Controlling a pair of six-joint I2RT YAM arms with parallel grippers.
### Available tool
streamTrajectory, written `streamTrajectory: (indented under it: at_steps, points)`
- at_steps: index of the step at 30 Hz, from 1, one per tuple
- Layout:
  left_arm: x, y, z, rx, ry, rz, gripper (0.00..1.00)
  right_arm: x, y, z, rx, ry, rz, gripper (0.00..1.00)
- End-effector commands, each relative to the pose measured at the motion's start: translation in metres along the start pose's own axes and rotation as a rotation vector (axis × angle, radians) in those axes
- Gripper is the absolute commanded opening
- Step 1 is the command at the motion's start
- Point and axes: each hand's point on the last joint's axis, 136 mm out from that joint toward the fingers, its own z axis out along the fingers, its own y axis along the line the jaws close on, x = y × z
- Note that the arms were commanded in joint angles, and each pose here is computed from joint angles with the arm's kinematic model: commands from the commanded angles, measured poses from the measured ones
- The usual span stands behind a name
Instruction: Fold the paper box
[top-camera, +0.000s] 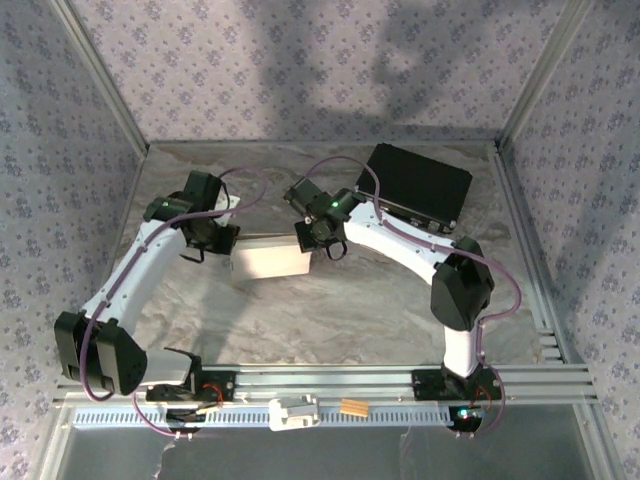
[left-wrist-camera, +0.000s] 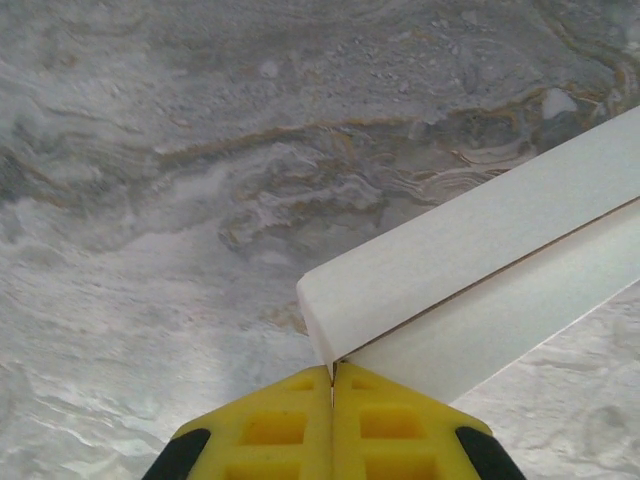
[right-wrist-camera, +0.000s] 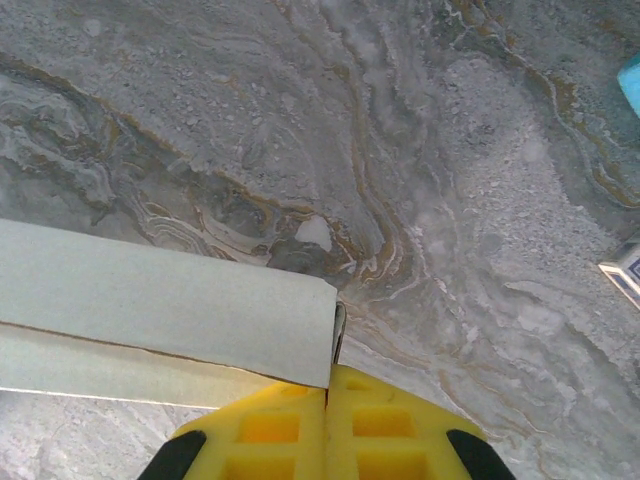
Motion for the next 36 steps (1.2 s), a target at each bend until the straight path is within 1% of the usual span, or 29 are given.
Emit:
streamTrajectory:
  at_steps: [1,4,7,16,20,21,23,25,28,30,33,36]
  points:
    - [0.008,-0.022,-0.004,0.126,0.081,-0.131,0.00,0.007,0.002,0.008,0.025,0.042,-0.017,0.00]
    - [0.014,-0.029,-0.001,0.158,0.144,-0.194,0.00,0.006,0.004,0.009,0.026,0.041,-0.021,0.00]
    - [0.018,-0.029,0.000,0.152,0.184,-0.230,0.00,0.005,0.004,0.010,0.039,0.041,-0.023,0.00]
    - [0.013,-0.035,-0.008,0.180,0.211,-0.335,0.00,0.005,0.008,0.012,0.043,0.033,-0.029,0.00]
    - [0.015,-0.035,-0.004,0.175,0.188,-0.342,0.00,0.006,0.008,0.013,0.041,0.035,-0.029,0.00]
    - [0.015,-0.034,-0.004,0.174,0.173,-0.340,0.03,0.006,0.008,0.013,0.041,0.034,-0.030,0.00]
    - [0.011,-0.032,-0.007,0.166,0.131,-0.320,0.15,0.006,0.008,0.013,0.039,0.035,-0.032,0.00]
    - [0.007,-0.024,-0.011,0.122,0.084,-0.299,0.28,0.009,0.005,0.013,0.043,0.043,-0.030,0.00]
    - [0.000,-0.019,-0.021,0.105,0.006,-0.263,0.42,0.010,0.002,0.015,0.035,0.054,-0.033,0.00]
    - [-0.001,-0.017,-0.027,0.095,-0.025,-0.223,0.45,0.011,0.000,0.016,0.035,0.065,-0.036,0.00]
    - [-0.002,-0.011,-0.035,0.064,-0.064,-0.143,0.45,0.008,-0.001,0.015,0.022,0.069,-0.041,0.00]
    - [0.003,0.004,-0.034,-0.026,-0.062,-0.054,0.41,0.005,-0.002,0.016,0.005,0.081,-0.048,0.00]
